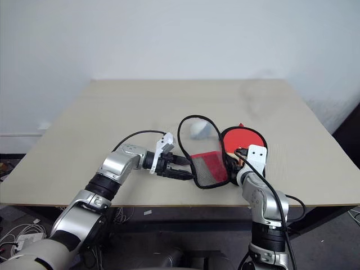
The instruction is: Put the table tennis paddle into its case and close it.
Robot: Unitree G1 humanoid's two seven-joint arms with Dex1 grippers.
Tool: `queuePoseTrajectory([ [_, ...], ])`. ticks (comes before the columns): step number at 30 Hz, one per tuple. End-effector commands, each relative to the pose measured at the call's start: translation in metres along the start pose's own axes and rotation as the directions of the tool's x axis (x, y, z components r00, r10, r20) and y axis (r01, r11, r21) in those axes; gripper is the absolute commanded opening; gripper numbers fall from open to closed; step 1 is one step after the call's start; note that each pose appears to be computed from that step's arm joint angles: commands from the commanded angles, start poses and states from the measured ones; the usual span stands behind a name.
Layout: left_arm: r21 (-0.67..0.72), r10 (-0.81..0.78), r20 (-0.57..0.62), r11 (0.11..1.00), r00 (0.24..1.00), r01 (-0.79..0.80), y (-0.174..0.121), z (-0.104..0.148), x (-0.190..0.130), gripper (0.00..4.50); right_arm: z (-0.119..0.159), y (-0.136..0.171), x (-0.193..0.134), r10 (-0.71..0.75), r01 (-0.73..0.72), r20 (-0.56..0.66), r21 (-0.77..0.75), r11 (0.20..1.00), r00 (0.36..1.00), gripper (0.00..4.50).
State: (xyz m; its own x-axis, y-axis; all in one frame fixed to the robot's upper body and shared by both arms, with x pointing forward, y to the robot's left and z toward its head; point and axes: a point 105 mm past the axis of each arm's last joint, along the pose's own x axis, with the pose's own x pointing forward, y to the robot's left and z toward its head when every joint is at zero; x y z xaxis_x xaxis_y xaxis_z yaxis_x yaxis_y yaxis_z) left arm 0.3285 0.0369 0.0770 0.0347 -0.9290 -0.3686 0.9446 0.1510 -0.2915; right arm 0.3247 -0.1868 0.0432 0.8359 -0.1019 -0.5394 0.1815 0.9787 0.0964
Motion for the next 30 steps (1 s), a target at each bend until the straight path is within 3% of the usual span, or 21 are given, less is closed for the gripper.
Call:
queuePoseTrajectory([
  [1, 0.056, 0.011, 0.048, 0.998, 0.999, -0.013, 0.003, 0.026, -0.011, 3.90, 0.007, -0.005, 0.000, -0.022, 0.022, 0.038, 0.002, 1.000, 0.999, 4.46],
  [7, 0.050, 0.027, 0.057, 0.998, 0.998, -0.029, 0.009, 0.031, -0.015, 3.90, 0.045, -0.002, -0.015, 0.052, -0.060, 0.223, 0.033, 0.998, 0.973, 4.46],
  [12, 0.057, 0.028, 0.058, 0.998, 0.998, -0.031, 0.012, 0.034, -0.014, 3.90, 0.067, 0.005, -0.036, 0.211, -0.188, 0.321, -0.103, 0.977, 0.923, 4.46],
  [18, 0.062, 0.026, 0.055, 0.998, 0.998, -0.029, 0.014, 0.036, -0.012, 3.90, 0.047, 0.009, -0.055, 0.404, -0.337, 0.210, -0.293, 0.895, 0.890, 4.46],
  [30, 0.065, 0.029, 0.049, 0.997, 0.998, -0.032, 0.014, 0.033, -0.013, 3.90, -0.003, 0.013, -0.075, 0.549, -0.516, -0.039, -0.405, 0.755, 0.835, 4.46],
])
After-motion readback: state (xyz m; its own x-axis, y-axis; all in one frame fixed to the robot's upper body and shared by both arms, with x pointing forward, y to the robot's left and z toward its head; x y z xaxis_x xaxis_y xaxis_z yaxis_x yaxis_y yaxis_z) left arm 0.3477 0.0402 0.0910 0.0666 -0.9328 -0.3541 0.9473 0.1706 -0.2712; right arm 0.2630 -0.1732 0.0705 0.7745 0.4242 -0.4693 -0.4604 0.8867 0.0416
